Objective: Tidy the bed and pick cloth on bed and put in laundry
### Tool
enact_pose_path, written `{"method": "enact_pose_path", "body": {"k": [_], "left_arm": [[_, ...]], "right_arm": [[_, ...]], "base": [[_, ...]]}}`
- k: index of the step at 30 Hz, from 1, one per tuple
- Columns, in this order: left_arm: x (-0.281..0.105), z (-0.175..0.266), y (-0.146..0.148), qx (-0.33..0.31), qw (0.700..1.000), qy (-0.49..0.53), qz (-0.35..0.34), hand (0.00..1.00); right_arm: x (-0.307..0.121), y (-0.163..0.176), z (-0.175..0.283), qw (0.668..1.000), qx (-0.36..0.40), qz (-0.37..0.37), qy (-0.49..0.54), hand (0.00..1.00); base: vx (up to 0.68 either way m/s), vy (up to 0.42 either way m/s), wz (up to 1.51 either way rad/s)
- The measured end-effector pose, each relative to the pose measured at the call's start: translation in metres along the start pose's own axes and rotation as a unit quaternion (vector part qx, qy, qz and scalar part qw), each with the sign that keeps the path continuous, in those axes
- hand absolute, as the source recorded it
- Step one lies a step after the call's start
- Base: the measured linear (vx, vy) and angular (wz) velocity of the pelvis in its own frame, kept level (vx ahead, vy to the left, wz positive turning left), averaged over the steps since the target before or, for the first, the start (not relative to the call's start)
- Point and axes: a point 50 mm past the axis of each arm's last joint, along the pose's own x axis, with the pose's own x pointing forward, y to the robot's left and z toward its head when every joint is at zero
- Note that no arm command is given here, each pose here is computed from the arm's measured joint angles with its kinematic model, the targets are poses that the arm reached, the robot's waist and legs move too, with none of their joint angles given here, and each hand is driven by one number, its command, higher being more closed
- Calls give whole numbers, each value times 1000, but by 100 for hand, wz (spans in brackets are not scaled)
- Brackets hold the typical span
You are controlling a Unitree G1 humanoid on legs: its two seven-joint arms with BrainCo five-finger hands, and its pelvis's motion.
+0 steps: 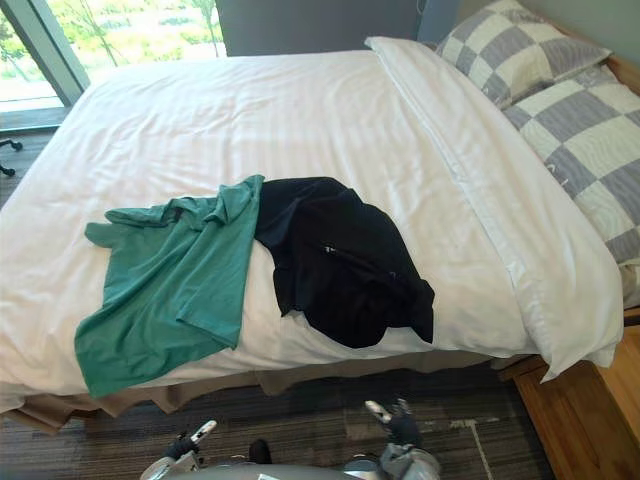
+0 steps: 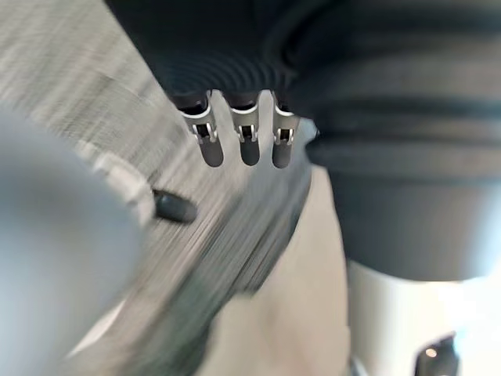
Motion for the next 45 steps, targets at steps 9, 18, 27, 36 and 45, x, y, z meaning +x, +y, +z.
{"method": "enact_pose_path", "body": {"k": [9,18,27,36,45], "left_arm": [[-19,129,83,-298,924,-231,58,0],[-68,217,88,-274,847,-430,-149,0],[-120,265,57,-152,793,-570,-154,0],[-93,241,-31,135,837,-522,-95,0],[-64,185,-67,323,824,-463,-36,0]], "right_arm": [[-29,-87,133,940,67,-122,-313,0],[-54,-112,197,891,28,-147,-429,0],[-63,-39,256,841,-121,-26,-527,0],[-54,105,234,745,-384,179,-516,0],[-41,134,201,754,-427,230,-442,0]], "base": [[30,-50,-5],[-3,-9,0],[2,-2,-5],[-5,-2,-1],[-2,2,-2]]}}
